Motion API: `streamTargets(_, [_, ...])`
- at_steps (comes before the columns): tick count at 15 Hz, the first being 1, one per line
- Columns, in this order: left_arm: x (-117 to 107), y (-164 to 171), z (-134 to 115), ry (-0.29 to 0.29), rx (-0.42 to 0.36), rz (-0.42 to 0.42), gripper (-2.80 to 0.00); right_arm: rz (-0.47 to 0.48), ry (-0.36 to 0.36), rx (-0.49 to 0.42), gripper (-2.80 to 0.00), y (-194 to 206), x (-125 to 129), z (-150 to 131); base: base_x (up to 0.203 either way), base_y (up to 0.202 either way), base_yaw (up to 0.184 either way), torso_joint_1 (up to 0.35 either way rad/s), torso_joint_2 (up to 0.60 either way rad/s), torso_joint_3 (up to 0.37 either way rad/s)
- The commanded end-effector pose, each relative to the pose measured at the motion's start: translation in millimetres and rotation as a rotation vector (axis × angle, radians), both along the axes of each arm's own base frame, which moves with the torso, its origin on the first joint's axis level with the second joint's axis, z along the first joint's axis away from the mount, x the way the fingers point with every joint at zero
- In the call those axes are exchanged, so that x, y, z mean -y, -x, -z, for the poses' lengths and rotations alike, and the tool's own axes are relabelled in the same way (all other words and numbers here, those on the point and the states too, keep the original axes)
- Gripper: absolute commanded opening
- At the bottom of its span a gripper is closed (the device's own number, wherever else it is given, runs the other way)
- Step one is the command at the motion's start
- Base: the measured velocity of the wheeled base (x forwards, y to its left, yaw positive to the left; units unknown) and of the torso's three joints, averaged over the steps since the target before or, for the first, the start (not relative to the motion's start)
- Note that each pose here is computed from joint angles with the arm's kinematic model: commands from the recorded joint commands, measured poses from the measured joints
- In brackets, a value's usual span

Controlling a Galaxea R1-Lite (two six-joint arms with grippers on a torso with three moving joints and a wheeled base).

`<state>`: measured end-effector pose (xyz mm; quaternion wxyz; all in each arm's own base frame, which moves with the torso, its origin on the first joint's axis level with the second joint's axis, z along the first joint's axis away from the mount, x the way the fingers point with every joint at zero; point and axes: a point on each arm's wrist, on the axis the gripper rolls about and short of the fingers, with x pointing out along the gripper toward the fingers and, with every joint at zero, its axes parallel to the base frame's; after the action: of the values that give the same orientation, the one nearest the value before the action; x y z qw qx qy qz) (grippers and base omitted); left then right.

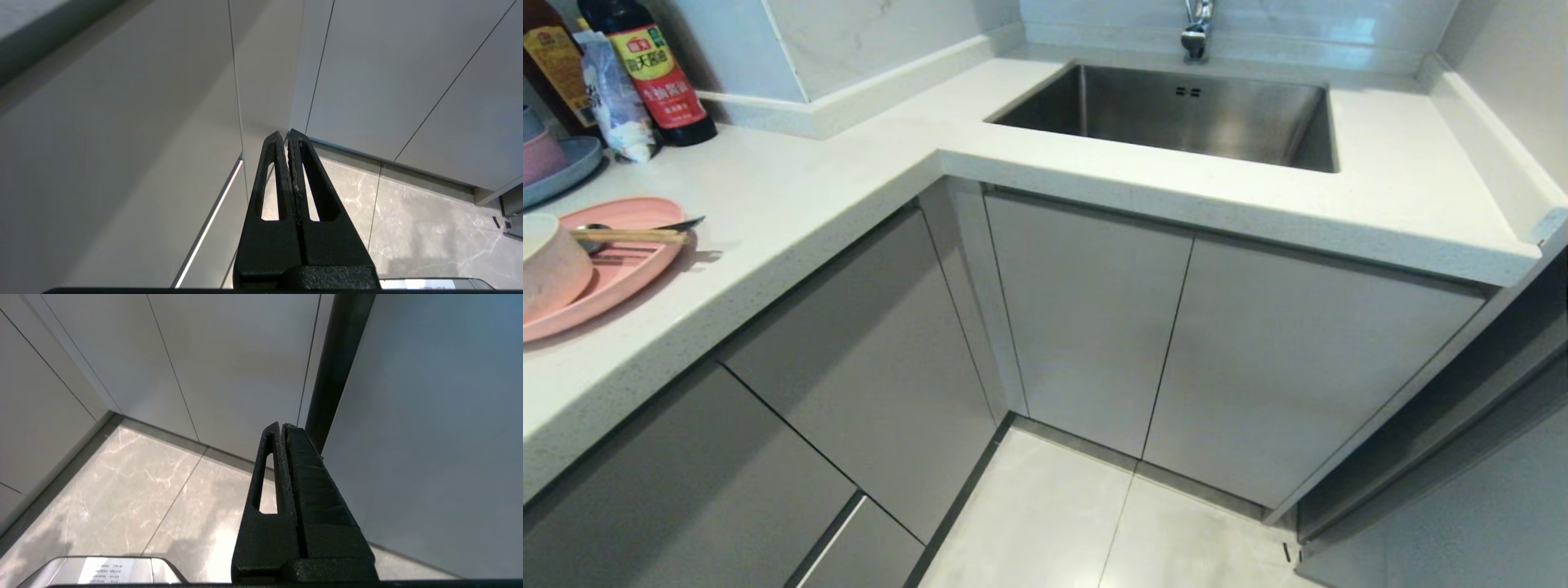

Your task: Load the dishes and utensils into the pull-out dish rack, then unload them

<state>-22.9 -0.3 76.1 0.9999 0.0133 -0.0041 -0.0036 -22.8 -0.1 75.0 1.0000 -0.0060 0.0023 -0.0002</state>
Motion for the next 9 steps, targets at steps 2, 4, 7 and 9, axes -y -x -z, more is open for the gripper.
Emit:
streamTargets(2, [0.1, -0.1, 0.0, -0.001, -0.002, 0.002, -2.80, 0.000, 0.000, 0.000, -2.80, 0.0, 0.0, 0.0, 0.000, 0.000, 0.000, 0.001, 0.00, 0.214])
streamTargets(4, [0.0, -0.1, 0.0, 0.000, -0.002, 0.000, -2.80, 0.000, 0.000, 0.000, -2.80, 0.0, 0.0, 0.0, 0.000, 0.000, 0.000, 0.006, 0.00, 0.204])
streamTargets(7, [0.1, -0.1, 0.0, 0.000, -0.002, 0.002, -2.80, 0.000, 0.000, 0.000, -2.80, 0.0, 0.0, 0.0, 0.000, 0.000, 0.000, 0.001, 0.00, 0.203])
streamTargets(9, [0.0, -0.1, 0.0, 0.000, -0.002, -0.001, -2.80, 0.000, 0.000, 0.000, -2.80, 0.0, 0.0, 0.0, 0.000, 0.000, 0.000, 0.004, 0.00, 0.198])
